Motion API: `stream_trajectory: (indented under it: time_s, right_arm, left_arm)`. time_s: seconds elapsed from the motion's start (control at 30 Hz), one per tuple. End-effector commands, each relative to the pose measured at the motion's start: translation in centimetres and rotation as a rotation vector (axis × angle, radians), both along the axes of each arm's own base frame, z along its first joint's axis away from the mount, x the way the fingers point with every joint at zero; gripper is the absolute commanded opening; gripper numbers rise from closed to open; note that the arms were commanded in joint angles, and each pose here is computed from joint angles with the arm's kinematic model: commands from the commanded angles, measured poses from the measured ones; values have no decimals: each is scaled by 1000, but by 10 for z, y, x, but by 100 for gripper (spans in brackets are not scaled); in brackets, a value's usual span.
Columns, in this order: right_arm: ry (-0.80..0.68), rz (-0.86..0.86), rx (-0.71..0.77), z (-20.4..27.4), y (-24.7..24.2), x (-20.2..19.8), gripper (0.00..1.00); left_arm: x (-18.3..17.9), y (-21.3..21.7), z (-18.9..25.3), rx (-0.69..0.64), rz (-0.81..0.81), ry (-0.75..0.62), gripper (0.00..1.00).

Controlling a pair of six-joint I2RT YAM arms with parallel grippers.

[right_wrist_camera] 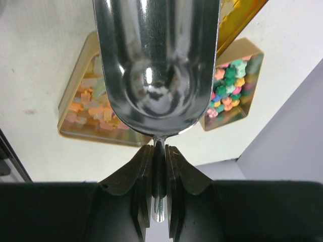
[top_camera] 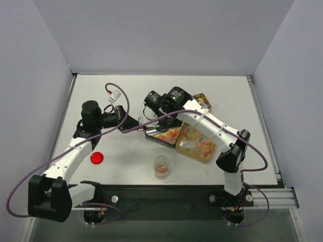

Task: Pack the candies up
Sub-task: Adjust the spatula, then scoop the fake candies from the storage box.

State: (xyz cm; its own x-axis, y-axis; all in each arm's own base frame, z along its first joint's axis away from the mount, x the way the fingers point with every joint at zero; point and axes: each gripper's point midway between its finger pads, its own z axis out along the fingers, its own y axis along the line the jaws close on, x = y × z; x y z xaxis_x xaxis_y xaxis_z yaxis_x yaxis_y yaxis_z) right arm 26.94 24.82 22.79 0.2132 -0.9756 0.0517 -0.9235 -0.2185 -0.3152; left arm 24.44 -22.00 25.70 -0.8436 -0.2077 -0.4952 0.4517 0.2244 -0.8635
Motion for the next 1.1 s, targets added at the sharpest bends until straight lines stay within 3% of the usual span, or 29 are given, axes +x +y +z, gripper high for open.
stream_trajectory:
  time_s: [0.0, 0.23, 0.33, 0.43, 0.57, 0.67, 0.73, 0.9, 1.07]
  right_arm:
    - [25, -18, 117, 22, 17, -13, 0]
    - [75, 42, 436, 73, 48, -39, 0]
    - [101, 48, 506, 78, 48, -47, 0]
    - [91, -18, 408, 54, 25, -35, 0]
    - [105, -259, 336, 20, -24, 1, 0]
    - [119, -354, 274, 1, -54, 13, 0]
    - [108, -365, 201, -12, -70, 20, 0]
    - [102, -398, 153, -25, -81, 39, 0]
    - [115, -404, 139, -36, -72, 55, 0]
  left_arm:
    - [13, -2, -3, 10, 16, 1, 0]
    - [34, 1, -31, 73, 77, 53, 0]
    - [43, 3, -29, 77, 91, 45, 0]
    - [59, 19, -10, 34, 144, 31, 0]
    - [85, 51, 21, 7, 276, -20, 0]
    - [90, 62, -14, 157, 378, 22, 1]
    - [82, 64, -56, 240, 402, 139, 1]
    - [64, 58, -109, 277, 387, 245, 1]
    - [53, 42, -133, 317, 346, 278, 1]
